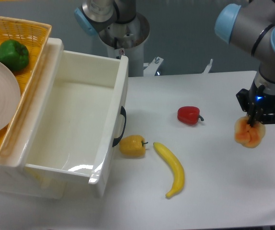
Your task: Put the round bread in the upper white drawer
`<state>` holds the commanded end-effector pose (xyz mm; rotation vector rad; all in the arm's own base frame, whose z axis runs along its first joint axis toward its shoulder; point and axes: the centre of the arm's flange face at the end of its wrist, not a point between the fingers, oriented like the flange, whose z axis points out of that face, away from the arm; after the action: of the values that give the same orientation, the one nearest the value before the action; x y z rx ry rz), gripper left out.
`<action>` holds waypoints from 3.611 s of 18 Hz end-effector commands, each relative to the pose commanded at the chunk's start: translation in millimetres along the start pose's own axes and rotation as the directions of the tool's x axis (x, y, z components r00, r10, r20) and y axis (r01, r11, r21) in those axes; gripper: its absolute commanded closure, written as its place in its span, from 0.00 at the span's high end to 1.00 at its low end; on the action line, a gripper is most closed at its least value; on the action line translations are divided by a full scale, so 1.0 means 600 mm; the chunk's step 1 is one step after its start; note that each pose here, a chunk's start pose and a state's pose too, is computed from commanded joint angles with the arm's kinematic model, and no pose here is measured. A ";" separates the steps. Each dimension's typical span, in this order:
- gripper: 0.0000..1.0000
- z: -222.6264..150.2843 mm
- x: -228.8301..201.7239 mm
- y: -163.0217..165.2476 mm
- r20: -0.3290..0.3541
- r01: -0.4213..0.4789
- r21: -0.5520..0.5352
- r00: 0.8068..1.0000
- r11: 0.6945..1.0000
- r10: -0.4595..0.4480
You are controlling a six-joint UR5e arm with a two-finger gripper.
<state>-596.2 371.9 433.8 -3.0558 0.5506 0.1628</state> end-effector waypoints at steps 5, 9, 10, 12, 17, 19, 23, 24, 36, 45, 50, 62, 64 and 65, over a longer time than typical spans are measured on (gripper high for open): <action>0.02 -0.031 0.012 -0.023 0.030 -0.017 0.004 0.999 1.000 0.017; 0.00 -0.085 0.038 -0.055 0.071 -0.030 0.009 0.997 1.000 0.029; 0.00 -0.096 0.047 -0.066 0.077 -0.026 0.014 0.997 1.000 0.025; 0.00 -0.116 0.065 -0.080 0.081 -0.027 0.018 0.996 0.999 0.026; 0.00 -0.182 0.119 -0.106 0.123 -0.045 0.027 0.992 0.999 0.042; 0.00 -0.205 0.152 -0.130 0.128 -0.018 0.080 0.992 0.997 0.008; 0.00 -0.245 0.213 -0.172 0.108 0.056 0.234 0.991 0.971 -0.083; 0.00 -0.255 0.239 -0.199 0.103 0.063 0.250 0.990 0.966 -0.091; 0.00 -0.216 0.452 -0.405 -0.034 0.005 0.301 0.999 0.953 0.005; 0.00 -0.188 0.568 -0.454 -0.087 -0.057 0.287 0.993 0.956 0.085; 0.47 -0.157 0.558 -0.465 -0.100 -0.083 0.280 0.988 0.956 0.114; 1.00 -0.144 0.479 -0.427 -0.069 0.022 0.289 0.998 0.957 -0.002; 1.00 -0.156 0.454 -0.399 -0.056 0.099 0.296 0.995 0.950 -0.086; 1.00 -0.160 0.441 -0.381 -0.051 0.130 0.297 0.991 0.946 -0.120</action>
<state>-260.4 489.5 503.5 -2.7880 0.3429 0.0226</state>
